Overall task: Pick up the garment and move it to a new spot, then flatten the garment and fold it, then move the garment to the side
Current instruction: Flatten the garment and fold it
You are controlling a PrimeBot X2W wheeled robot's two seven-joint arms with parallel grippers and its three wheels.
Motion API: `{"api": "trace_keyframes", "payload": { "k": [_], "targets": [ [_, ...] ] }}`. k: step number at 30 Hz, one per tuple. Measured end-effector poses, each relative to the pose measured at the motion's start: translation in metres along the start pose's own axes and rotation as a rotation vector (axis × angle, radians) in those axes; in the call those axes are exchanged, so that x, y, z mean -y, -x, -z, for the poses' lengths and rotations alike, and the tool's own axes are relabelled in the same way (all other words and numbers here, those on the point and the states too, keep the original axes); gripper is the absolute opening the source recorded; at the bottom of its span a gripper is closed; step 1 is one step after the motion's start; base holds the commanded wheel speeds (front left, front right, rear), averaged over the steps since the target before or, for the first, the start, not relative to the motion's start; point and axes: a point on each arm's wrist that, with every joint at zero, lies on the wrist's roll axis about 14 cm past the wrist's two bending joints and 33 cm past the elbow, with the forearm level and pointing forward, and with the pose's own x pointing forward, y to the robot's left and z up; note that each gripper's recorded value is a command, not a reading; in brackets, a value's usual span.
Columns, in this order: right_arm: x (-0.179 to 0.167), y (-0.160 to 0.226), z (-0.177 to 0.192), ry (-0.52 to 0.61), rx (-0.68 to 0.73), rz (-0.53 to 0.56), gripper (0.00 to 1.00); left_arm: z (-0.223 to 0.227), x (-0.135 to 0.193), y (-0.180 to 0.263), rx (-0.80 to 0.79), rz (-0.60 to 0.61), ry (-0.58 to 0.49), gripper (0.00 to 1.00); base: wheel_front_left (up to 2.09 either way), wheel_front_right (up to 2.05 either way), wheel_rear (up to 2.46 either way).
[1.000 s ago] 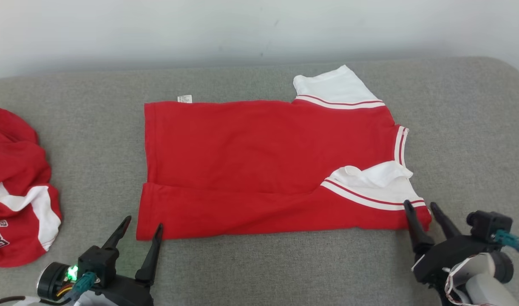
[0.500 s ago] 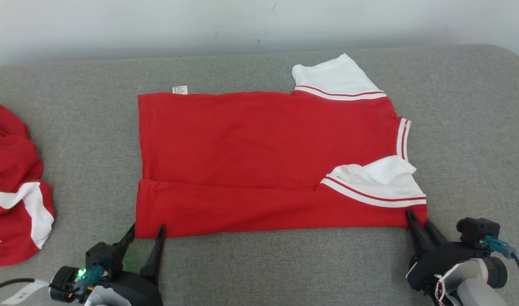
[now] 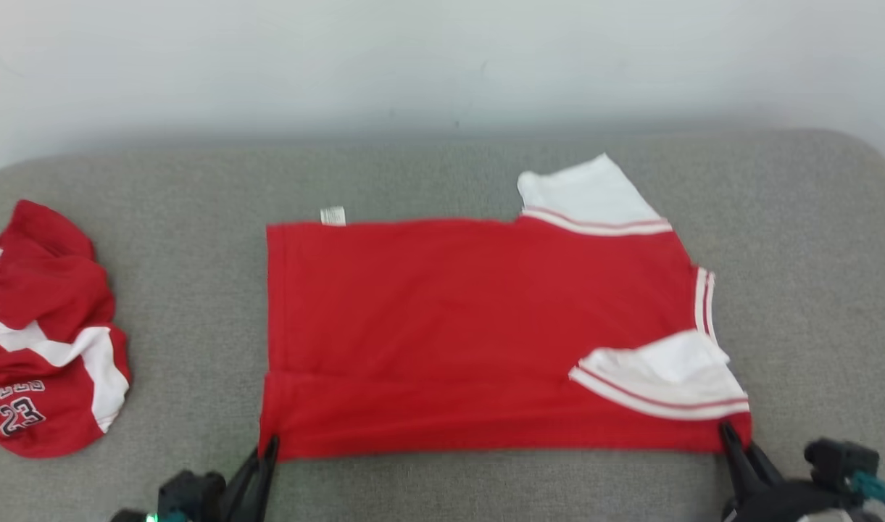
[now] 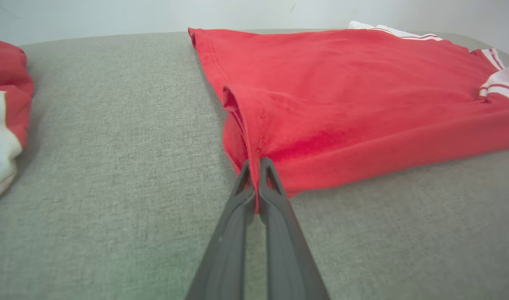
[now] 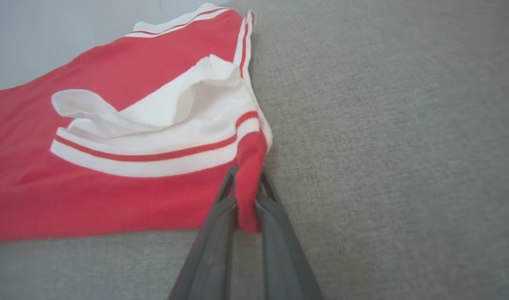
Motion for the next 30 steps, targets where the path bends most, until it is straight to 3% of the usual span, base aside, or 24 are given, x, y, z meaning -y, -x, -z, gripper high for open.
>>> {"api": "trace_keyframes", "payload": {
  "k": [9,17,18,19,20,30],
  "targets": [
    [0.011,0.039,0.006,-0.013,-0.006,0.018,0.00,0.013,0.017,0.034,-0.009,0.010,0.017,0.00,0.00,0.00,0.00],
    [0.007,0.055,0.014,-0.063,-0.026,0.029,0.00,0.021,0.016,0.037,-0.027,-0.009,0.046,0.00,0.00,0.00,0.00],
    [0.004,0.055,0.013,-0.075,-0.022,0.022,0.41,0.021,0.017,0.037,-0.025,-0.009,0.047,0.47,0.00,0.00,0.00],
    [0.001,0.055,0.013,-0.074,-0.018,0.014,0.88,0.021,0.017,0.037,-0.026,-0.009,0.042,0.73,0.00,0.00,0.00],
    [-0.001,0.055,0.012,-0.070,-0.017,0.010,1.00,0.020,0.016,0.038,-0.023,-0.011,0.039,1.00,0.00,0.00,0.00],
    [-0.020,0.055,-0.021,-0.009,0.137,-0.059,1.00,-0.026,0.000,0.047,0.138,-0.085,0.001,1.00,0.00,0.00,0.00]
  ]
}}
